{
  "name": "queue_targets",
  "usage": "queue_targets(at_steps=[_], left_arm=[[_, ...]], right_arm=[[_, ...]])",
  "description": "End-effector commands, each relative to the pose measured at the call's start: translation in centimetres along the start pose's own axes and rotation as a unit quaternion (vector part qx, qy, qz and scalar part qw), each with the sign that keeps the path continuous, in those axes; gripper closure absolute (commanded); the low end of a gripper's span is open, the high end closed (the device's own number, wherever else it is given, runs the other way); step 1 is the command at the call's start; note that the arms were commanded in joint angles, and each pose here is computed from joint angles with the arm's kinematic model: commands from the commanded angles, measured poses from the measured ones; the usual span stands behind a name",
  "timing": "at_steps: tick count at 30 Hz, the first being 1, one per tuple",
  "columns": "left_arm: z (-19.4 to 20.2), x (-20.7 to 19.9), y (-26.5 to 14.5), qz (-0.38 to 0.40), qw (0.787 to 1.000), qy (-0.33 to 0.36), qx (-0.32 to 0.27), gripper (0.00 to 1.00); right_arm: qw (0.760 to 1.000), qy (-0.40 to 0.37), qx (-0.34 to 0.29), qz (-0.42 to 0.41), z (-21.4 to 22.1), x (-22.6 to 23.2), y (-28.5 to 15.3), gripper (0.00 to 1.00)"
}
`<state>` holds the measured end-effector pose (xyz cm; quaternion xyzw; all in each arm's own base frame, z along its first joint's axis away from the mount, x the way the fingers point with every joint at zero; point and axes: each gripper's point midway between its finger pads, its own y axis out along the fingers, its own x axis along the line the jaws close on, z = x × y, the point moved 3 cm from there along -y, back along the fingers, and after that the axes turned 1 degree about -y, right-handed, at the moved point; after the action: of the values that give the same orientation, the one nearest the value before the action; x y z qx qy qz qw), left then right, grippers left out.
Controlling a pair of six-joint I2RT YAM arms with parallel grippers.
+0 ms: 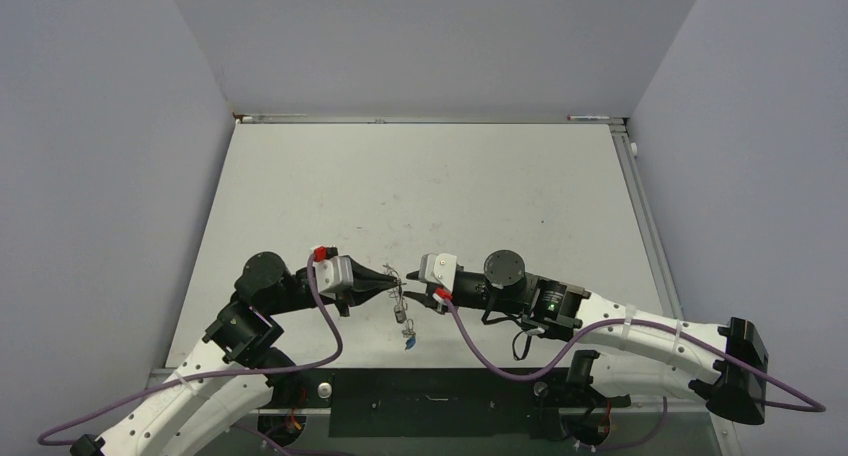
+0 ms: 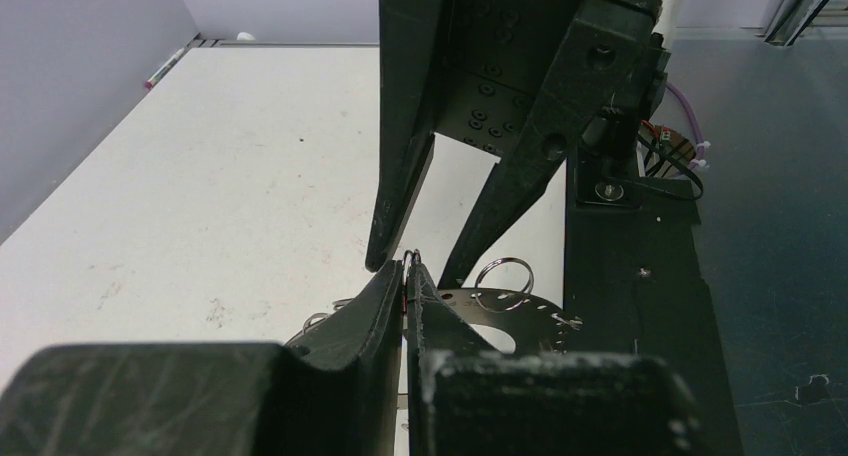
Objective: Put the keys on the keyring
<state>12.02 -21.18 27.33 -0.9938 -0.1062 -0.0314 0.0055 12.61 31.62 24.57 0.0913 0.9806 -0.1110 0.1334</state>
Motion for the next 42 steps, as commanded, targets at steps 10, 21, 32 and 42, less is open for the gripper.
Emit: queue_targets(at_steps=[10, 21, 32, 42], left_arm=[[-3.3, -0.4, -0.1, 0.017, 0.998, 0.038, -0.055, 1.0], [-3.3, -0.6, -0.1, 0.022, 0.997, 0.036, -0.058, 1.0], [-3.2, -0.5, 0.0, 0.019, 0.998, 0.035, -0.057, 1.0], [-3.3, -0.5, 0.0, 0.019, 0.997, 0.035, -0.059, 1.0]], right_arm=[[0.997, -0.012, -0.078, -0.003, -4.9, -0.6, -1.4, 0.65], [0.996, -0.01, -0.09, -0.005, -5.4, -0.8, -0.5, 0.67], [0.995, -0.011, -0.1, -0.024, -5.8, -0.3, -0.3, 0.71], [0.995, -0.01, -0.094, -0.026, -5.4, -0.3, 0.2, 0.87]])
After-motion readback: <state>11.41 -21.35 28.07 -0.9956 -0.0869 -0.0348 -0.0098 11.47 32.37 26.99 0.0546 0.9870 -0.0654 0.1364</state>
